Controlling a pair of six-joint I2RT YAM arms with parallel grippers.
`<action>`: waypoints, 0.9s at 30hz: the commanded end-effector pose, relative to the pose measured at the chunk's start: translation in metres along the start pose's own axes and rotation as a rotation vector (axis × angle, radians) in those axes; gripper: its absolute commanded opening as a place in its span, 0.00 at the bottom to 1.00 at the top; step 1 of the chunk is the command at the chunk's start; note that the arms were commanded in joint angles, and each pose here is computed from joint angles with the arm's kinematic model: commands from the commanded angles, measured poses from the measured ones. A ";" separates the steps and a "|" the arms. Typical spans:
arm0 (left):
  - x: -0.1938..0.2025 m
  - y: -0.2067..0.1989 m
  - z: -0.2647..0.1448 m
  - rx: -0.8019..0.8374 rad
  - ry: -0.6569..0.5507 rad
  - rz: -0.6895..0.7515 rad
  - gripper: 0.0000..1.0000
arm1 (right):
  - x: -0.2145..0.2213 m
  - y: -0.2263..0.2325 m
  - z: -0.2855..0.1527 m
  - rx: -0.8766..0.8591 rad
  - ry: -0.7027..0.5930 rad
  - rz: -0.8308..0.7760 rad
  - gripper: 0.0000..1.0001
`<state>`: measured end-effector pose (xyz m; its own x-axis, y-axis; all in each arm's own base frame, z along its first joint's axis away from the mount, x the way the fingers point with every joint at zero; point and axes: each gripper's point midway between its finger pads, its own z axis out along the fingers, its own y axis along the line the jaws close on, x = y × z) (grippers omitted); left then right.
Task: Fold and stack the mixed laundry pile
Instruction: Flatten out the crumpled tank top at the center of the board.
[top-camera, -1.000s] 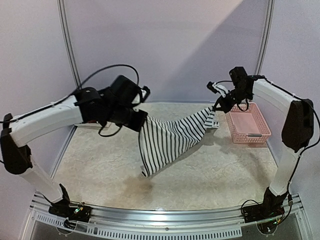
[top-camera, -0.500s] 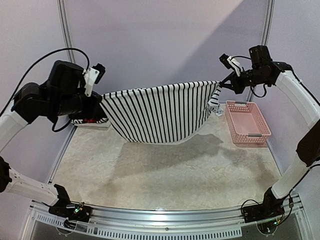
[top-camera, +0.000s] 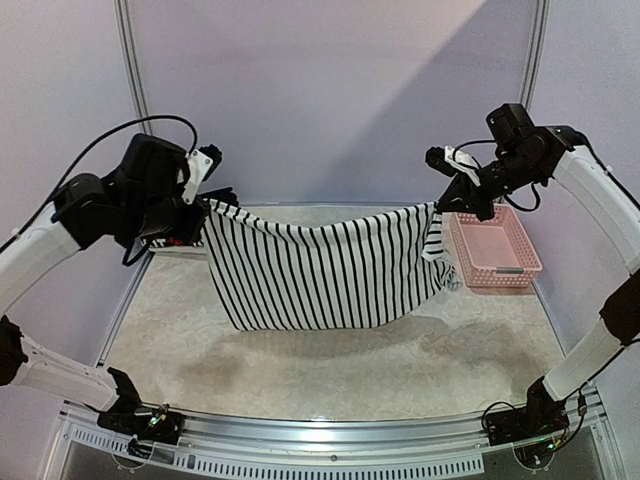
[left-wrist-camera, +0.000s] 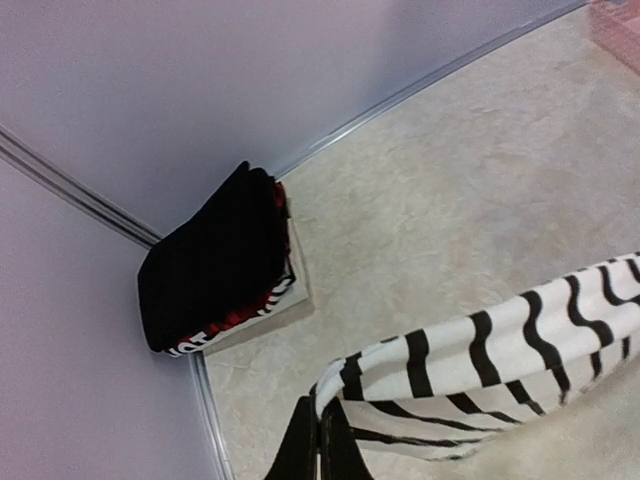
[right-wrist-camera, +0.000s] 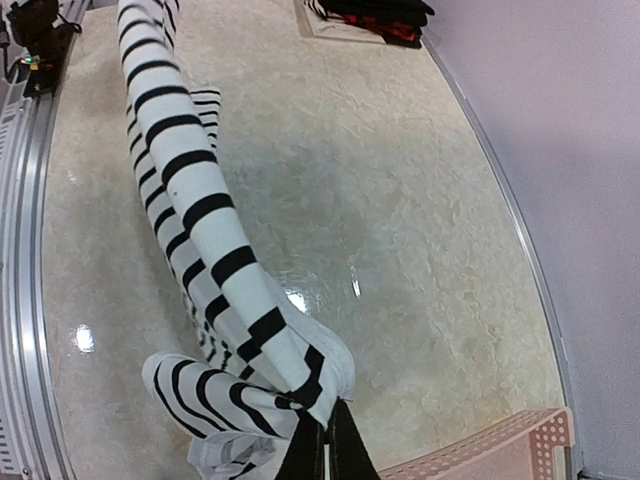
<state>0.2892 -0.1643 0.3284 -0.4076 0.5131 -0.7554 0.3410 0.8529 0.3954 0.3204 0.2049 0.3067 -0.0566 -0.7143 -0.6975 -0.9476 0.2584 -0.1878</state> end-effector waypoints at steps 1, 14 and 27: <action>-0.019 0.032 0.063 -0.092 0.029 -0.023 0.00 | 0.017 -0.058 0.034 0.106 0.101 -0.014 0.00; -0.132 0.096 0.079 -0.100 -0.162 -0.211 0.00 | -0.016 -0.177 0.037 0.394 0.063 0.020 0.00; 0.035 -0.017 0.042 0.282 0.040 -0.396 0.00 | 0.089 0.064 0.088 -0.066 0.271 -0.168 0.18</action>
<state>0.3472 -0.1515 0.3546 -0.4078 0.2173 -0.8868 0.3086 0.9469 0.0901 0.3521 0.2137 0.2469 -0.0074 -0.8153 -0.5789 -0.9032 0.2538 -0.3460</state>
